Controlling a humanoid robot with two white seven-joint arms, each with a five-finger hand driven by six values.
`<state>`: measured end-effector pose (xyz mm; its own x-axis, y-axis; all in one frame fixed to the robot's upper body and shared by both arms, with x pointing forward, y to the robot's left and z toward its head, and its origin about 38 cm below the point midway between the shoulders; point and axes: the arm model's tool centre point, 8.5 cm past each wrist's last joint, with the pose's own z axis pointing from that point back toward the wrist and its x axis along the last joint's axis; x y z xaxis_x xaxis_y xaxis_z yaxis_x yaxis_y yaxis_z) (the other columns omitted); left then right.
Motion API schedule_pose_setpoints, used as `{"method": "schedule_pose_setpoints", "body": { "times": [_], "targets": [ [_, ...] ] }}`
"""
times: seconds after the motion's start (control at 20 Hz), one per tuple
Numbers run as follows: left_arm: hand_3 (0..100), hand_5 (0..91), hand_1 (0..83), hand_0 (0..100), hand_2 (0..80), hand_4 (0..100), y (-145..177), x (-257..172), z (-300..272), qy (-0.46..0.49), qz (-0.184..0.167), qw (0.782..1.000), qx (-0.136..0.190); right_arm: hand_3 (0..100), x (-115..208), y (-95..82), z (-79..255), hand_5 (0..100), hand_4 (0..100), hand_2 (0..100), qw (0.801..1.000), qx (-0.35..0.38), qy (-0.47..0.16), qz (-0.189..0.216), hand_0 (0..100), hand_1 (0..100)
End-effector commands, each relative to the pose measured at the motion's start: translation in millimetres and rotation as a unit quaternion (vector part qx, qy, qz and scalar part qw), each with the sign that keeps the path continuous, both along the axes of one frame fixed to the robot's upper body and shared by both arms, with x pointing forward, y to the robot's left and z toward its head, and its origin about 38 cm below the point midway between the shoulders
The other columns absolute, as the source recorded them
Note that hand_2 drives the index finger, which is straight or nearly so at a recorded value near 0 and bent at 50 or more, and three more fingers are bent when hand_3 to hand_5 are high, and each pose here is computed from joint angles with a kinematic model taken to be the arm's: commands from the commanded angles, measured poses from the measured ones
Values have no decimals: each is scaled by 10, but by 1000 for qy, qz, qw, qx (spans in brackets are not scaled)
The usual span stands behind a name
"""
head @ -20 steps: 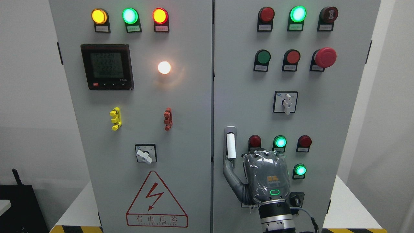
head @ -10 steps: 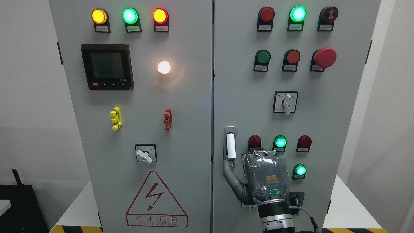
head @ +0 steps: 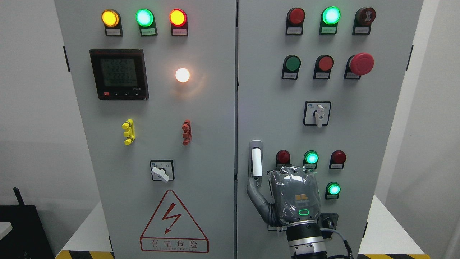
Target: Release door handle
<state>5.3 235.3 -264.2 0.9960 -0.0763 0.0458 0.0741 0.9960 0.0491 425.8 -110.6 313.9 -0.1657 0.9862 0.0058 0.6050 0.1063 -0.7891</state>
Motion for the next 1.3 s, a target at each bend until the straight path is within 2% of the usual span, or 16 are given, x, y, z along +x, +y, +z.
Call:
{"method": "schedule_pose_setpoints", "body": {
  "times": [0.0, 1.25],
  "targets": [
    [0, 0, 389, 120, 0, 0, 0, -13, 2, 3, 1, 1000, 0, 1000, 17, 9, 4, 970, 889, 971, 1000, -1, 1, 1, 488, 0],
    [0, 0, 389, 120, 0, 0, 0, -13, 2, 3, 1, 1000, 0, 1000, 28, 17, 23, 971, 890, 971, 1000, 0, -1, -1, 472, 0]
  ]
}}
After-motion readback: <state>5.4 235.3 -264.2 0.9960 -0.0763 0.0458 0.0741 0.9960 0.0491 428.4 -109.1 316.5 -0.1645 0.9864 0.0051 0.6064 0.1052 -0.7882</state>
